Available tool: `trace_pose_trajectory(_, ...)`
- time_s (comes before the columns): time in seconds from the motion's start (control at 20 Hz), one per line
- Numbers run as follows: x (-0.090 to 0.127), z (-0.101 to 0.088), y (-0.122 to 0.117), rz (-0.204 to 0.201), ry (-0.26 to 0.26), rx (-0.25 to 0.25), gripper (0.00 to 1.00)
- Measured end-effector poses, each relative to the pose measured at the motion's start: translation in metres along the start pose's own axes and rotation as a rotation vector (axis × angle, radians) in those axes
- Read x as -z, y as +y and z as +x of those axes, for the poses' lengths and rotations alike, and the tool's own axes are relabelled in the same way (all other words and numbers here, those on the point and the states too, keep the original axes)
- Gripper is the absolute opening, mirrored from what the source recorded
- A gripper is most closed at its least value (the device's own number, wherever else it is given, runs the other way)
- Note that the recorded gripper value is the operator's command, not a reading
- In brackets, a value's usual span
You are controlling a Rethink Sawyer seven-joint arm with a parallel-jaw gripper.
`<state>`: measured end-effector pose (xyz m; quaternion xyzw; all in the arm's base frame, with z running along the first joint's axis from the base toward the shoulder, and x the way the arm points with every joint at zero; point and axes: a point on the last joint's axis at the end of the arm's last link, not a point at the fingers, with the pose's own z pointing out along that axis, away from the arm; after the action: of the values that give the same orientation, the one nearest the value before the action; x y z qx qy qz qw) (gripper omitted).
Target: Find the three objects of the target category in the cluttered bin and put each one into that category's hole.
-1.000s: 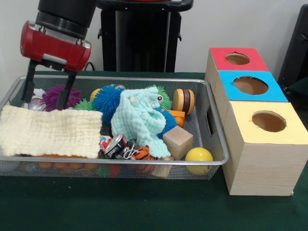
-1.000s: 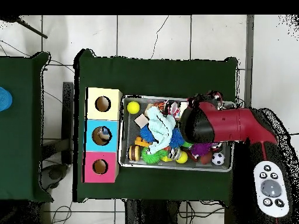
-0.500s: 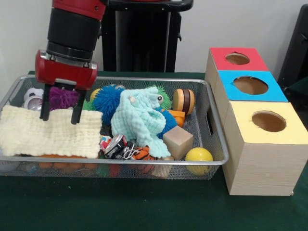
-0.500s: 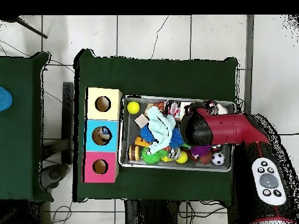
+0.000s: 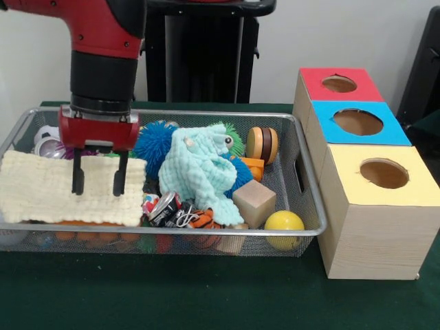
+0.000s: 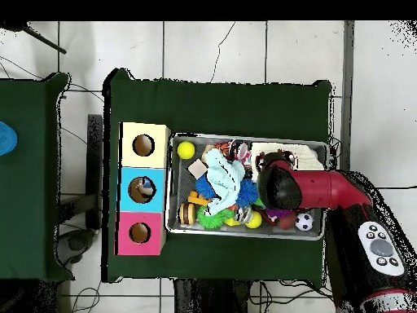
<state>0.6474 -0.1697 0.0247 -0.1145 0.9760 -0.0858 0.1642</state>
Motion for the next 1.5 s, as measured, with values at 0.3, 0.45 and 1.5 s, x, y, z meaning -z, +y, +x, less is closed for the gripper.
trace_pose_trajectory(0.3,-0.020,0.015,0.015,-0.035,0.013,-0.008,1.00)
trace_pose_trajectory(0.45,-0.024,0.017,0.023,-0.046,0.020,-0.004,1.00)
trace_pose_trajectory(1.5,-0.044,0.019,0.045,-0.049,-0.012,0.080,1.00)
